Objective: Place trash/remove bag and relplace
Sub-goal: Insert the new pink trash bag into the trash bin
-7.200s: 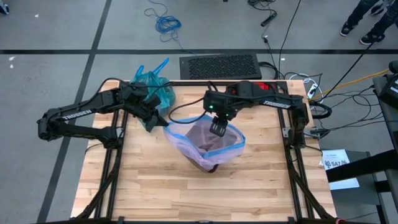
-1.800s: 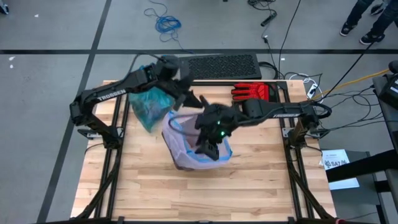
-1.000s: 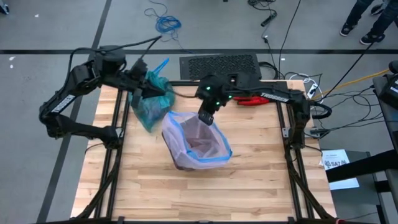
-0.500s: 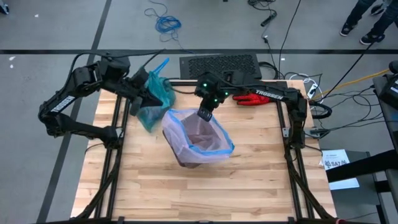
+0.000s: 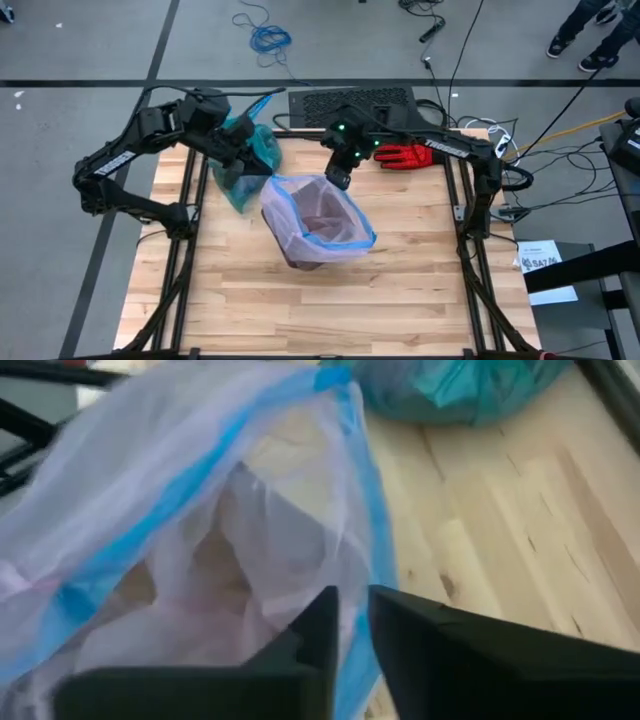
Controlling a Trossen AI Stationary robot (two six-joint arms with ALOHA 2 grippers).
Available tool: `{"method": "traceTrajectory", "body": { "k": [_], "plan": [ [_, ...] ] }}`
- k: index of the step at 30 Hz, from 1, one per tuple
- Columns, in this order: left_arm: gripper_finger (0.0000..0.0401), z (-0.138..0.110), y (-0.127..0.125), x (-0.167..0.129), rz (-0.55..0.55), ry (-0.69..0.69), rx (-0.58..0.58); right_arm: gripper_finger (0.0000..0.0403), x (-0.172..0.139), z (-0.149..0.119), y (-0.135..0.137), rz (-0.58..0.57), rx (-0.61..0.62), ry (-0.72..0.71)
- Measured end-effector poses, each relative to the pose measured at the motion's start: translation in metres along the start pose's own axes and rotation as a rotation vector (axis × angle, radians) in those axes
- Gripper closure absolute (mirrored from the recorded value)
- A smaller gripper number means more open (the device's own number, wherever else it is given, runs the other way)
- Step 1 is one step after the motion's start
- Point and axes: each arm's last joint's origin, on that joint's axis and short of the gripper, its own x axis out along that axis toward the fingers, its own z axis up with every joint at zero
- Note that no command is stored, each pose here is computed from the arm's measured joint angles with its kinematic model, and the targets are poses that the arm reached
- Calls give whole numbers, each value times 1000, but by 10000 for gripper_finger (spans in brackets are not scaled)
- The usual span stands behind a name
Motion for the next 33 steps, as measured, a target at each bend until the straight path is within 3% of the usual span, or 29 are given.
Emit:
{"method": "traceTrajectory", "body": {
  "k": [7,12,16,23,29,33],
  "plan": [
    [337,3,2,6,-38,17,47,254,28,-4,2,-54,-26,84],
    [293,3,5,14,-56,49,92,238,47,-3,-2,-69,-16,121],
    [269,-3,13,24,-45,156,112,269,55,-2,-4,-74,-14,130],
    [262,-12,18,35,-64,303,179,386,55,0,-6,-125,-15,107],
    [262,-19,3,14,-122,250,221,383,54,0,-11,-126,-3,109],
    [262,-24,-12,-9,-110,152,334,389,53,0,-14,-132,3,116]
  ]
}}
